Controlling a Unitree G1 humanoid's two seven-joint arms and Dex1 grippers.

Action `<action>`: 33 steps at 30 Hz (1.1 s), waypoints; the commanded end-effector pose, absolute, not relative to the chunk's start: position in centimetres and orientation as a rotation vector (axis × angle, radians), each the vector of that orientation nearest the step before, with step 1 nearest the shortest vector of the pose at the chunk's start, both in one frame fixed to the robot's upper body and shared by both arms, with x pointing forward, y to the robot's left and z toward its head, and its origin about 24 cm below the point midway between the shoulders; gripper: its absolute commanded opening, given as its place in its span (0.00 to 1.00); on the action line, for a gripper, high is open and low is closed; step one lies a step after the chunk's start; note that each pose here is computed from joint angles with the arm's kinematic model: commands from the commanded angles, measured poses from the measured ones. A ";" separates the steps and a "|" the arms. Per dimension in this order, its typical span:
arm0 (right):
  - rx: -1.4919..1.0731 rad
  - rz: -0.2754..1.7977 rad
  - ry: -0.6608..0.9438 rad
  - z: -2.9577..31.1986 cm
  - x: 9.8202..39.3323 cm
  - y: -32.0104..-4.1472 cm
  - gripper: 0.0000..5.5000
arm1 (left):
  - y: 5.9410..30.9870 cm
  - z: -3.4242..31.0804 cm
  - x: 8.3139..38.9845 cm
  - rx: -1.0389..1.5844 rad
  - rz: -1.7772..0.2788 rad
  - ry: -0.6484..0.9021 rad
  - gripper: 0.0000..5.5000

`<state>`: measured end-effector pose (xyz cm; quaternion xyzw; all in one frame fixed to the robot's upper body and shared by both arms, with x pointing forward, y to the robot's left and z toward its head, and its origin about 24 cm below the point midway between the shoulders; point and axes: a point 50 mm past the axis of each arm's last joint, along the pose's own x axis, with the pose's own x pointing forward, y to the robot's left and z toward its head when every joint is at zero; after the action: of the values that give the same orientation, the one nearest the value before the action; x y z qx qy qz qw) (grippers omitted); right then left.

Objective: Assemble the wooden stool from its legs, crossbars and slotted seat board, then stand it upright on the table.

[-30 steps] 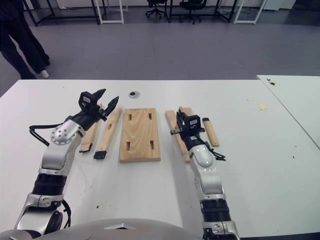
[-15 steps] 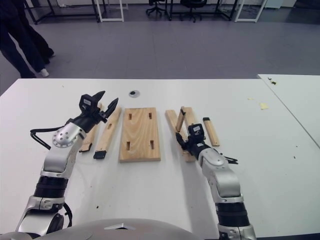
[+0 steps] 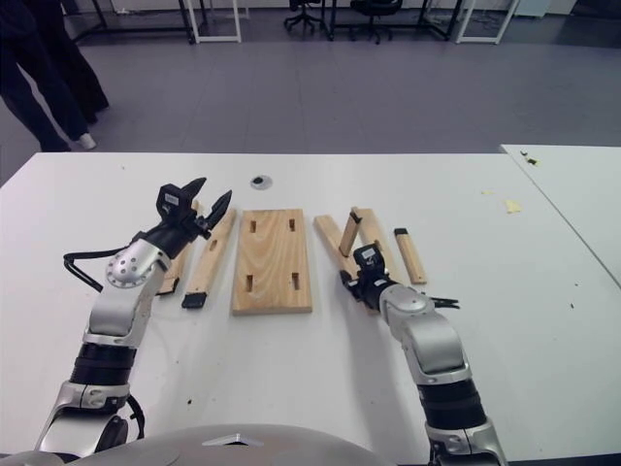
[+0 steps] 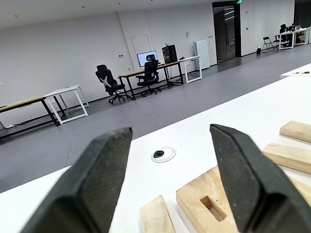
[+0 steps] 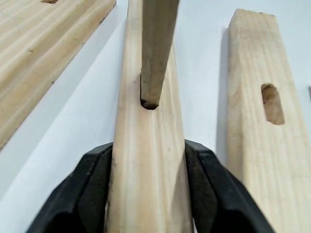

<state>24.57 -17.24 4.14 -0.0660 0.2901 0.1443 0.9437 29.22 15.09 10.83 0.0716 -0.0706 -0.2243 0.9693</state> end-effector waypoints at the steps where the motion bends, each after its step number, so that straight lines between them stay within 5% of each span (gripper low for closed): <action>1: -0.146 0.365 0.352 7.6 26.3 -16.4 0.38 | 13.1 10.6 29.5 -0.165 -0.549 -0.028 0.53; 6: -0.314 0.686 0.098 10.8 25.9 -13.2 0.38 | 9.5 11.2 29.5 -0.898 -0.700 0.142 0.53; 9: -0.332 0.788 0.010 11.7 25.3 -12.0 0.38 | 9.0 12.4 29.3 -1.067 -0.763 0.160 0.53; 12: -0.333 0.837 -0.027 12.0 24.7 -11.6 0.38 | 9.7 13.0 29.5 -1.107 -0.747 0.138 0.53; 21: -0.293 0.859 -0.077 12.5 24.2 -11.5 0.38 | 9.9 11.2 29.1 -0.991 -0.681 0.217 0.24; 33: -0.277 0.900 -0.069 12.1 23.6 -11.7 0.38 | 10.2 12.5 28.6 -1.057 -0.724 0.117 0.19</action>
<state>24.20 -12.22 11.66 -0.1418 -0.0180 0.4047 0.9032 28.74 9.87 12.31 -0.4952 0.0665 -0.3450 0.7945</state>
